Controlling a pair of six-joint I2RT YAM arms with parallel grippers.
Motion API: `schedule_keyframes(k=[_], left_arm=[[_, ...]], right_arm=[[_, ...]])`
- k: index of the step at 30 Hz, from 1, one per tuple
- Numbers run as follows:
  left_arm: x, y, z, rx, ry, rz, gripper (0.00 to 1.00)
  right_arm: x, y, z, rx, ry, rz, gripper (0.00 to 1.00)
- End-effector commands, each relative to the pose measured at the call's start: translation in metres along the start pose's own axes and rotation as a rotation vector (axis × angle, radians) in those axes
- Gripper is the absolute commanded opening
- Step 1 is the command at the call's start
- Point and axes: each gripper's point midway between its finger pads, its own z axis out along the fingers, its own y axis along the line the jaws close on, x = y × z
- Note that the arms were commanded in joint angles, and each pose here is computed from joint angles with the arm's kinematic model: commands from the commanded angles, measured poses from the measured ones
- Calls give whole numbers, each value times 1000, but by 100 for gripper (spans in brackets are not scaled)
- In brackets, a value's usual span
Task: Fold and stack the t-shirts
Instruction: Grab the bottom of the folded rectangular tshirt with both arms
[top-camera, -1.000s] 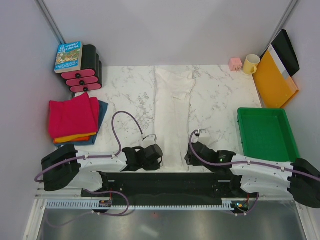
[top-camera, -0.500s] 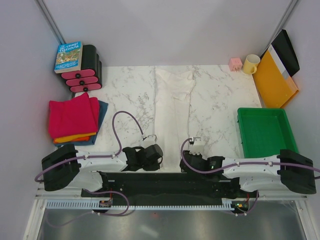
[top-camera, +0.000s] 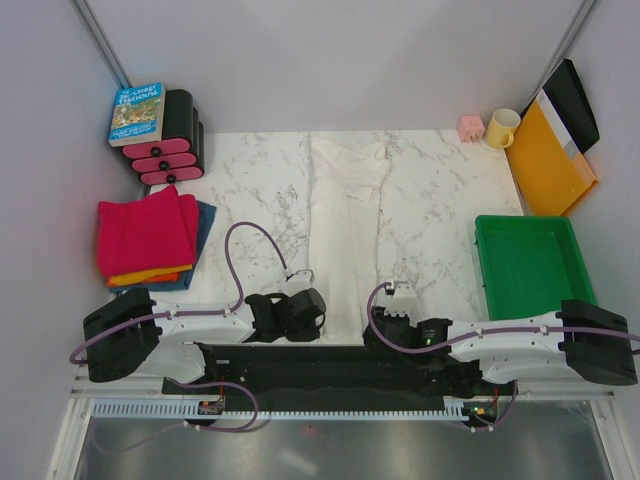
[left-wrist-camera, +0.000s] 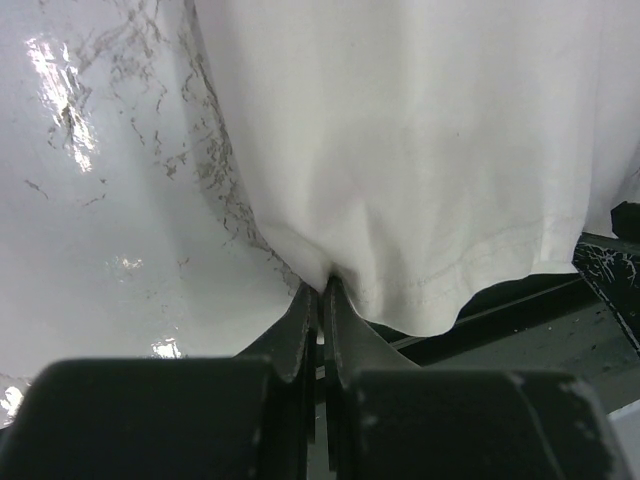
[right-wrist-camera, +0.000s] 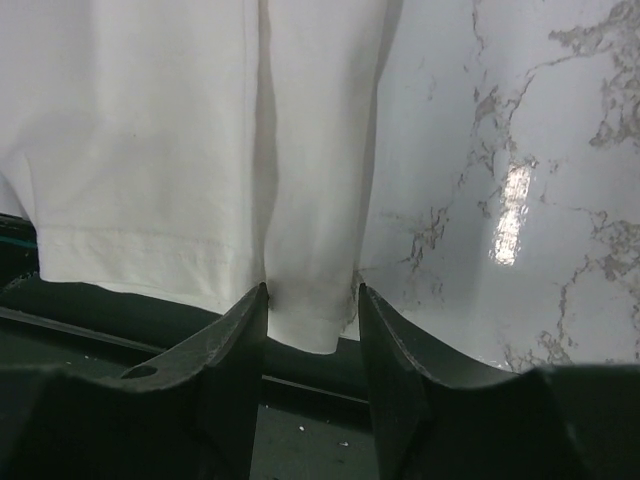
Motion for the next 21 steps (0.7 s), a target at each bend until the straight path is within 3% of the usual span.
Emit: schedule_keyframes(k=[1,6,8,9,12,21], left_arm=[[21,35,0,-116,74,61,2],[21,34,-1,-113,74,63,2],[21,34,-2,-110,73,63,2],[20,32,-3,-103,70,62,2],[19,32,-5,-94,62,54,2],[2,19,-36,19,-39,26,2]], right_arm=[[8,-7,1,19,0,34,49],[21,-14,5,47,43,38,45],[27,-17,5,52,56,49,29],[29,-18,4,55,57,53,15],[31,-18,0,59,52,66,0],[21,13,-31,51,-70,-46,0]])
